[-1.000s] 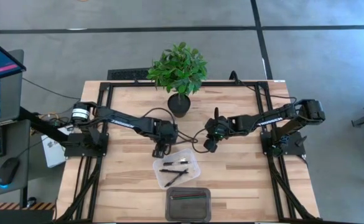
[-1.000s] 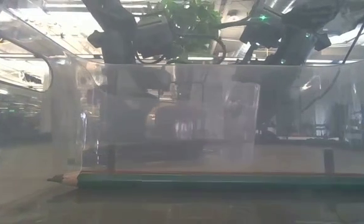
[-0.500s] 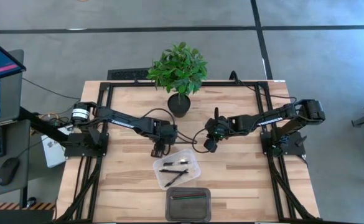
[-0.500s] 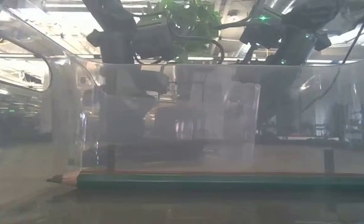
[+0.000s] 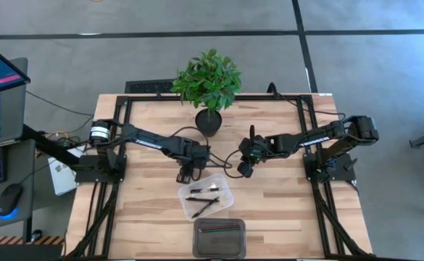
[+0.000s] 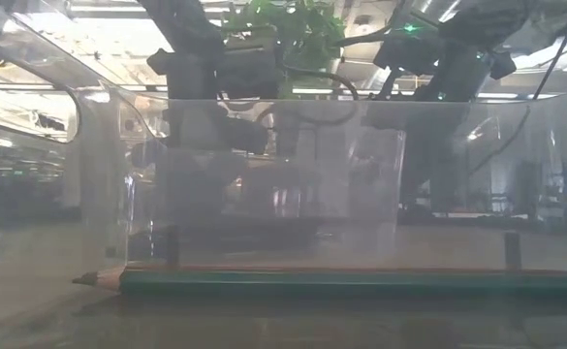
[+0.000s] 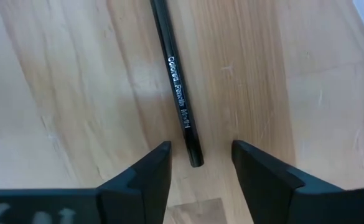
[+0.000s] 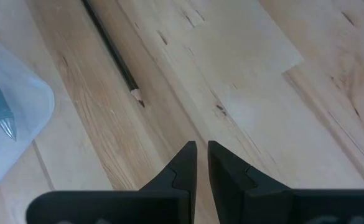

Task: Sort pens & pencils
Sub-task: Put the black pencil into the black bin

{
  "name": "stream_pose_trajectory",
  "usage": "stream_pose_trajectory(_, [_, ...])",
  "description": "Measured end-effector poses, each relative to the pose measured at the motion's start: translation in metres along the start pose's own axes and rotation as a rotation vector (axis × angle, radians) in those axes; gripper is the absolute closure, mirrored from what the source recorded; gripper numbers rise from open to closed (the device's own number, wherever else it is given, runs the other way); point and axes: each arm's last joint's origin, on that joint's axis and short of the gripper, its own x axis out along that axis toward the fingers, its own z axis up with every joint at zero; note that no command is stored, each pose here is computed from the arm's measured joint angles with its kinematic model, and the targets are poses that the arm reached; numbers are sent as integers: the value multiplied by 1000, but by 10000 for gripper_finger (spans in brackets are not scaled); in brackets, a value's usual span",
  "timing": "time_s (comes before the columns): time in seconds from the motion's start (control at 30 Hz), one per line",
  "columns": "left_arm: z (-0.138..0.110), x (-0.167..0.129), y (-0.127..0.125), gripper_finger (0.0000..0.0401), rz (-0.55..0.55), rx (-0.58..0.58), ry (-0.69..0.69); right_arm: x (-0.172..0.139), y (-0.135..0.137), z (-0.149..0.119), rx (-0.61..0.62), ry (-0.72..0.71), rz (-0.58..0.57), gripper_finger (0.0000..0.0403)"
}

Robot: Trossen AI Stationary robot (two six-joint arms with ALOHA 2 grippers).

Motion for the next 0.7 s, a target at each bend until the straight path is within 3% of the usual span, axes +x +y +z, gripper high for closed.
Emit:
stream_pose_trajectory(0.37, [3,0,1,319,-14,-28,3,0,0,0,0,0,0,342])
stream_pose_trajectory(0.7, [2,4,6,344,-23,-83,12,0,0,0,-1,5,-2,342])
